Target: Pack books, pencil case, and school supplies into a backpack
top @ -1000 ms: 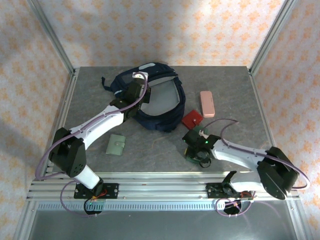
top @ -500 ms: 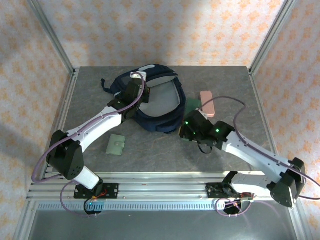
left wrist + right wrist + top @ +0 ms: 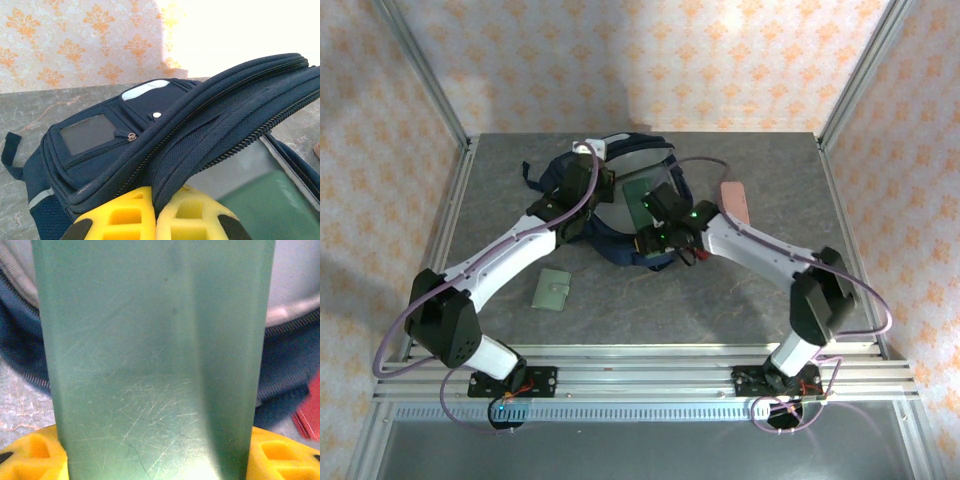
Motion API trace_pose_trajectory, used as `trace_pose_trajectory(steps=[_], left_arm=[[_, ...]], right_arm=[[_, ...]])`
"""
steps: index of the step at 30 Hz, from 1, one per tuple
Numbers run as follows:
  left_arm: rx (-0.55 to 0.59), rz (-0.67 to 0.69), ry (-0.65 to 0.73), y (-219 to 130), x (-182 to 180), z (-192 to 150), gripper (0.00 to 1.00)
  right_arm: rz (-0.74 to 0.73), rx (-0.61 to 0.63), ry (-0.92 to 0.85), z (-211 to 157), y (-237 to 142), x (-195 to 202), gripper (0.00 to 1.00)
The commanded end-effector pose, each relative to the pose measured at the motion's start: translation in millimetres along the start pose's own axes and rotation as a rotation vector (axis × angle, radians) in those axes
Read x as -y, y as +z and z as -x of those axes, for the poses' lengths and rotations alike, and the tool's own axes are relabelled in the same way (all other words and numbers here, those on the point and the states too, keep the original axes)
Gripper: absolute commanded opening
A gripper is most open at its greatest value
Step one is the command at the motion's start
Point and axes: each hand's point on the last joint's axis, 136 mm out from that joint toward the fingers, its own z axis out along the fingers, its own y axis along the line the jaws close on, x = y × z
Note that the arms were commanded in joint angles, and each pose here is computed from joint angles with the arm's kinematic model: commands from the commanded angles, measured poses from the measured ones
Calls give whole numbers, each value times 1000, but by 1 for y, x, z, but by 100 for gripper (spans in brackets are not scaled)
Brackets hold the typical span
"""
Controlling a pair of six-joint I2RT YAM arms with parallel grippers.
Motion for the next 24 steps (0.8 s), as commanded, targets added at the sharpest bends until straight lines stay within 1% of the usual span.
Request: trace_pose_trajectory(steps=[1, 6, 8, 11, 12, 14, 16, 20, 23, 24], left_arm=[[211, -46, -148, -33, -5, 66, 0], [217, -48, -172, -36, -9, 65, 0], [215, -51, -177, -37, -9, 64, 0], [215, -51, -185, -38, -10, 65, 0], [214, -49, -184, -38, -10, 64, 0], [211, -48, -186, -37, -11, 63, 0], [209, -50, -191, -37, -10, 61, 0], [200, -59, -197, -36, -9, 57, 0], [191, -67, -204, -35, -9, 50, 0], [186, -71, -208, -34, -8, 47, 0]], right_arm=[[47, 2, -77, 24, 9, -10, 48], [109, -5, -83, 47, 29, -15, 52], [121, -14, -77, 54, 36, -14, 56], [82, -2, -67, 61, 40, -9, 74], [78, 9, -63, 63, 38, -8, 79], [77, 39, -52, 64, 31, -6, 85], [70, 67, -33, 63, 23, -3, 88], [52, 131, 30, 56, 1, 7, 87], [78, 146, 96, 39, -5, 11, 79], [88, 143, 122, 30, -4, 12, 73]])
